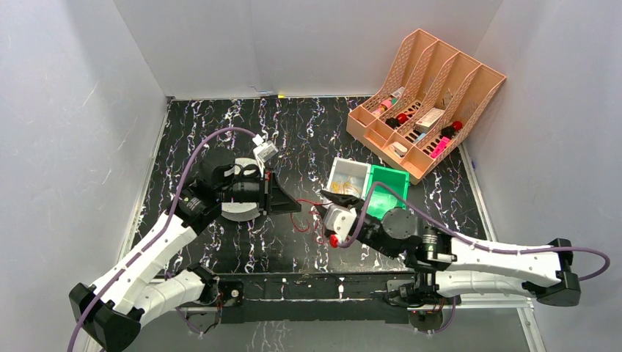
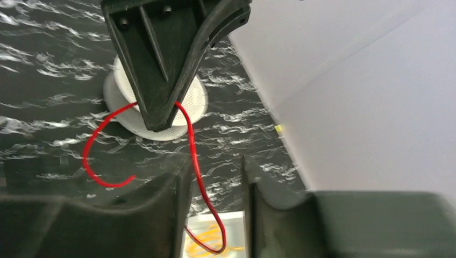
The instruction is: Wrap the cables
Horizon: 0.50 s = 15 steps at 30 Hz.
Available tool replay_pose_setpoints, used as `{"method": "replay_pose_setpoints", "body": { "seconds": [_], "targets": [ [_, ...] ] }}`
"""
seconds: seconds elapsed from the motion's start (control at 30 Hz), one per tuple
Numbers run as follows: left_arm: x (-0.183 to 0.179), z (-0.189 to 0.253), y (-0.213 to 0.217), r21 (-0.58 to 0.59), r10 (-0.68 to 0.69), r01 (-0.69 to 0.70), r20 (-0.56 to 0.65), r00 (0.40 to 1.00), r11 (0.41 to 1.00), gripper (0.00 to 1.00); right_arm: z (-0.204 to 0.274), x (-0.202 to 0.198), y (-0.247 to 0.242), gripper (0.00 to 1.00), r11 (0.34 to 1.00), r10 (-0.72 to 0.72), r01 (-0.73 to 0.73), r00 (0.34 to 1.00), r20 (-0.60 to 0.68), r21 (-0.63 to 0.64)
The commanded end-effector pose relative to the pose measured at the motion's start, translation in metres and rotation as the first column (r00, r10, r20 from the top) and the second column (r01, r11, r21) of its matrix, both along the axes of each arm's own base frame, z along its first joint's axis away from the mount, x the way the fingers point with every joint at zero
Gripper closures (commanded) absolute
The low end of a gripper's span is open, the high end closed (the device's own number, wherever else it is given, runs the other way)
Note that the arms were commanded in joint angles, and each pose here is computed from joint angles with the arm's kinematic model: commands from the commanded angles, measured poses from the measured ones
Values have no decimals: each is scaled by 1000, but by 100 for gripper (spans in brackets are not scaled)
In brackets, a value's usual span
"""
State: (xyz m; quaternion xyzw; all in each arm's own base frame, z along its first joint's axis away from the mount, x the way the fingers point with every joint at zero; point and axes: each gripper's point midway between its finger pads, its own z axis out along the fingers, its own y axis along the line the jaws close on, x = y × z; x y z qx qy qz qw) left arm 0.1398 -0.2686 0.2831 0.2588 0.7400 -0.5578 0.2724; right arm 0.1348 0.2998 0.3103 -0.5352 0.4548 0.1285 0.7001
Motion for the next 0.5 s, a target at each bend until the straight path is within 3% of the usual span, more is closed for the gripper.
{"method": "replay_pose_setpoints", "body": {
  "seconds": [0.0,0.13,0.47],
  "targets": [
    [-22,20,8,-6,-127,128,122,984,992,100,21,-20,-9,47,997,61,-46,968,-245,70],
    [-30,20,13,22,-182,181,162,970,983,100,28,-37,-7,33,993,110,-85,903,-415,79],
    [-47,24,17,13,-294,299,237,926,954,100,41,-78,12,31,974,201,-215,679,-706,70]
  ]
}}
